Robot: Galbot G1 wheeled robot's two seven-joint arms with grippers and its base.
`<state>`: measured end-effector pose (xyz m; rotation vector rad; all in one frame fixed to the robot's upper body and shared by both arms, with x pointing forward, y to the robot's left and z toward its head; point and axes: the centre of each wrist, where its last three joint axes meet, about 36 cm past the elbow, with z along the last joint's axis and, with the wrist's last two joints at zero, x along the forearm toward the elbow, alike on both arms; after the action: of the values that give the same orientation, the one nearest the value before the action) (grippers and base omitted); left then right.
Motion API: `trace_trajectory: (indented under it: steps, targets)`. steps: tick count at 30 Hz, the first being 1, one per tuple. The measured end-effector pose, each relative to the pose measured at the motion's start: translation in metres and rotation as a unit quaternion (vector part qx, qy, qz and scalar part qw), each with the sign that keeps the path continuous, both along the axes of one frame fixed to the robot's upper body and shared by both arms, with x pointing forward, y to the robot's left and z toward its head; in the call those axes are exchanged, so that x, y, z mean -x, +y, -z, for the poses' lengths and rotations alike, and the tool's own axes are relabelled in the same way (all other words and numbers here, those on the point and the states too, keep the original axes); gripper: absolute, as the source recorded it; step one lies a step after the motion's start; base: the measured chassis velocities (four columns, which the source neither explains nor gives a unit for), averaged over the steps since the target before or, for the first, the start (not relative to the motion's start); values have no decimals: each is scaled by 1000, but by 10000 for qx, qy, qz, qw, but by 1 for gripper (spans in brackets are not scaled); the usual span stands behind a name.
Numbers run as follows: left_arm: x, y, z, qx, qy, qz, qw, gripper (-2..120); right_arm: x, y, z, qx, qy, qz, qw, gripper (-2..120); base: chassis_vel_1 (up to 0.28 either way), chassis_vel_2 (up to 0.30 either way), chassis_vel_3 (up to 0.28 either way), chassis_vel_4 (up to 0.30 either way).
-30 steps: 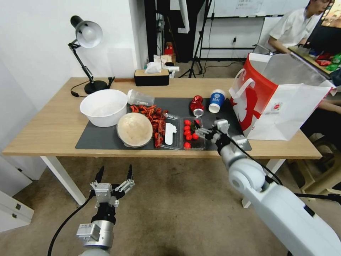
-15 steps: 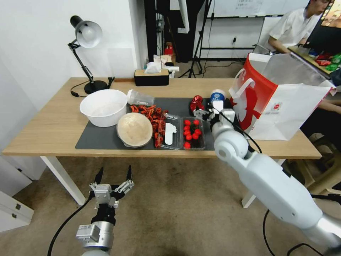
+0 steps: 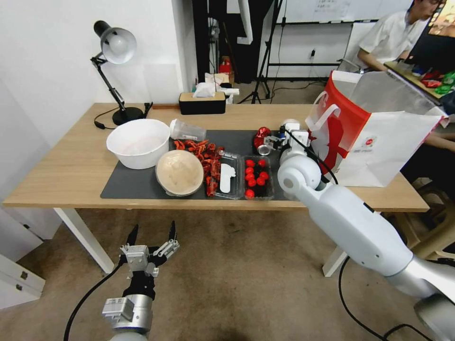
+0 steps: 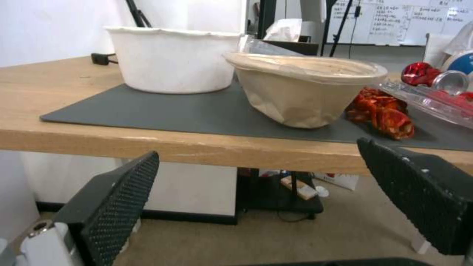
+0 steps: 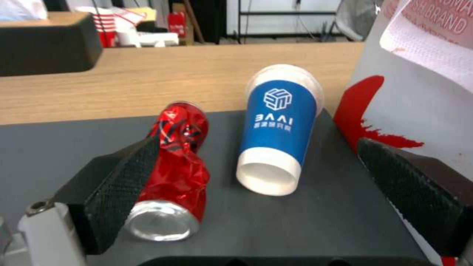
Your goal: Pick up the trash from the table and place it into the takeout bag.
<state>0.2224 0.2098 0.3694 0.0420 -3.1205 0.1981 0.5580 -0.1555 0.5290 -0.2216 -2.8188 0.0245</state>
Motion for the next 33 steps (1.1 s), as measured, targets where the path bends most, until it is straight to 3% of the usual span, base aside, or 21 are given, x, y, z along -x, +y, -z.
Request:
trace_trajectory:
  steps: [9,33]
  targets:
    - [3,-1,2,-11,48,42,10000,100,-36,-8,1,-293,480,282,9980,100,0,0,0,0]
    - [4,2,2,-21,-9,191,9998,100,-99,-11,-1,-307,653,543,9959,100,0,0,0,0]
